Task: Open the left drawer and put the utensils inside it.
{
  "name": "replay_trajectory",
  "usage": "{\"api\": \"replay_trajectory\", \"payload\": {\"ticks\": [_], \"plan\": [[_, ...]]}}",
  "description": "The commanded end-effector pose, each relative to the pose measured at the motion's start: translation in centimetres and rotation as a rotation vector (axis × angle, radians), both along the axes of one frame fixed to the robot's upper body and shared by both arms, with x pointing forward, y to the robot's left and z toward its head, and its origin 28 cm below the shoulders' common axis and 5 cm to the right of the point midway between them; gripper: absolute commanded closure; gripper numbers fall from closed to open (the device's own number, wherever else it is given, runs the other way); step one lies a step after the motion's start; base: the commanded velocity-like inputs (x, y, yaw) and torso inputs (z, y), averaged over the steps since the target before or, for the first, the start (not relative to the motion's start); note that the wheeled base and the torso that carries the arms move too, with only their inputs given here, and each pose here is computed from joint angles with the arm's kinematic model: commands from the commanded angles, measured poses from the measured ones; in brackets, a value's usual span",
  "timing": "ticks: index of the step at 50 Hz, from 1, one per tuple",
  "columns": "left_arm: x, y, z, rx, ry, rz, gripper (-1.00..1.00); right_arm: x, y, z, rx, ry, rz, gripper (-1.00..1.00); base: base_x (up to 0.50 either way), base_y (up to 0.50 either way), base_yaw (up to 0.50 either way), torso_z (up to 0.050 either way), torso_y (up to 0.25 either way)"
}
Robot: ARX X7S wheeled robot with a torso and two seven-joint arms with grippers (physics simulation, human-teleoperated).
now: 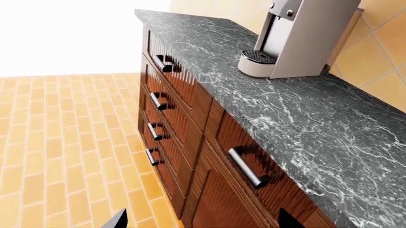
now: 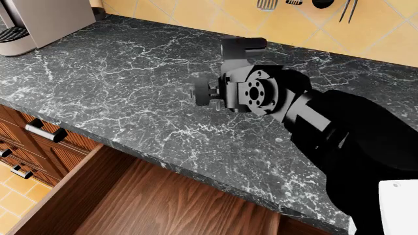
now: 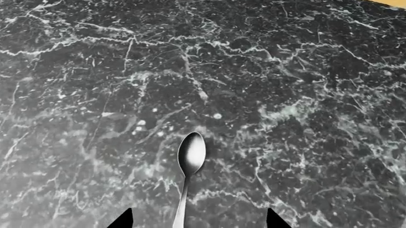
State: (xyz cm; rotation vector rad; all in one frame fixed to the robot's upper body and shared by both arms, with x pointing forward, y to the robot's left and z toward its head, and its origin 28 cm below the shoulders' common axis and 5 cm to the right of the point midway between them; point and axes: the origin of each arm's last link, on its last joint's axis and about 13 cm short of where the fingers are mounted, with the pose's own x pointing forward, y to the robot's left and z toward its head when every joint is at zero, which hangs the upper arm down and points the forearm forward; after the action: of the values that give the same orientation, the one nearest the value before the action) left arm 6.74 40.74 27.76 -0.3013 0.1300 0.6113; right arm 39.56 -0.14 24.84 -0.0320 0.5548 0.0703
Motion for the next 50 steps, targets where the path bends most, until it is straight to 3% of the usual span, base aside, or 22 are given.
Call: {"api": "replay_trajectory", "payload": {"ticks": [1,16,22,35,50], "plan": [[0.0,0.1,-0.4,-0.004,0.004,0.001,-1.00,0.4,-0.7,-1.6,0.048,0.026,0.001,-1.00,0.00,0.00,0.00,0.000,0.000],[0.2,0.0,-0.5,-0.005,0.009,-0.002,-1.00,1.0,-1.6,-1.8,0.075,-0.012,0.009,-1.00,0.00,0.00,0.00,0.000,0.000],[0.1,-0.1,-0.6,0.036,0.030,-0.019,-1.00,1.0,-1.5,-1.5,0.077,-0.024,0.026,-1.00,0.00,0.00,0.00,0.000,0.000],[0.1,0.0,-0.5,0.036,0.019,-0.011,-1.00,1.1,-1.2,-0.8,0.087,-0.076,0.066,-1.00,0.00,0.00,0.00,0.000,-0.243],[0.2,-0.1,-0.6,0.029,0.007,-0.018,-1.00,1.2,-1.0,-0.7,0.102,-0.116,0.129,-1.00,0.00,0.00,0.00,0.000,0.000]]}}
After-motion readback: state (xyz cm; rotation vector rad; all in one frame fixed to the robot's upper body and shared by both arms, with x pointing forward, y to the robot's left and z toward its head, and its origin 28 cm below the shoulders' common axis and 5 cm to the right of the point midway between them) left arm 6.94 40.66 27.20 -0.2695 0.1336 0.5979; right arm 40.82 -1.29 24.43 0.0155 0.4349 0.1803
